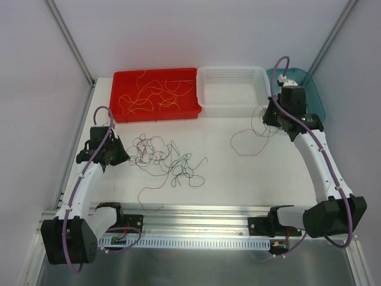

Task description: Untangle the cables

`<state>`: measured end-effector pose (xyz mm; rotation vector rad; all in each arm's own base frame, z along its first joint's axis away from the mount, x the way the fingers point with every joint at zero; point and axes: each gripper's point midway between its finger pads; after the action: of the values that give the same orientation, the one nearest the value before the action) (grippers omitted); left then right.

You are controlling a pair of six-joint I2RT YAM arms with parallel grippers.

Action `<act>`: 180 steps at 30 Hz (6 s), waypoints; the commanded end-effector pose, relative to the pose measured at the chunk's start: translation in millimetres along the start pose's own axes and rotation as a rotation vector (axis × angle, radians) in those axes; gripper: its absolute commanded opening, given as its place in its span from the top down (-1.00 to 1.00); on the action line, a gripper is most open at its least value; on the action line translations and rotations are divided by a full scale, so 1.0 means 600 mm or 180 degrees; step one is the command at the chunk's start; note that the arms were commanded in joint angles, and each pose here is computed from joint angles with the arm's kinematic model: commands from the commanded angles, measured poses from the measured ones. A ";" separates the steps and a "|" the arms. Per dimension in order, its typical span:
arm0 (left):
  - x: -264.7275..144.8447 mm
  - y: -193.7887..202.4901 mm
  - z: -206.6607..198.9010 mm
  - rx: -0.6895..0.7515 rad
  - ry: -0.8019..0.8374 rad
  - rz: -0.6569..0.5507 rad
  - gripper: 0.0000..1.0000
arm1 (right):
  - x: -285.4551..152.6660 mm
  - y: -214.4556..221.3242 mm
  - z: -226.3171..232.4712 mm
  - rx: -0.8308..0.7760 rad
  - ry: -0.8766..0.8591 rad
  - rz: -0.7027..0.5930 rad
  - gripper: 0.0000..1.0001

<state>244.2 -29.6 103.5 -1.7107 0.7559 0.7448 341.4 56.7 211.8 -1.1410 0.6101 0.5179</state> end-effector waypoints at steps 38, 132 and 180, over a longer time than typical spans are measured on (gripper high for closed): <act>0.002 -0.013 -0.020 0.0077 0.0173 0.0050 1.00 | 0.265 -0.330 0.213 0.0005 -0.0763 -0.1200 -0.79; -0.037 -0.041 0.056 -0.0102 -0.0638 -0.0457 1.00 | -0.158 -0.047 -0.050 0.0515 0.0020 -0.0563 0.99; -0.114 -0.073 -0.178 0.0540 0.1449 -0.0743 -0.84 | -0.163 0.028 0.032 -0.0417 -0.0237 -0.0369 0.99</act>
<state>248.1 -91.0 149.4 -1.7670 0.8991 0.3669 268.1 56.1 237.1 -1.3013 0.5936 0.4790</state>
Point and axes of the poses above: each gripper's point midway between its finger pads, its own x axis out along the fingers, its own z axis along the line the jaws close on, y = z × x, and after that the axes turned 11 degrees about x, right-handed
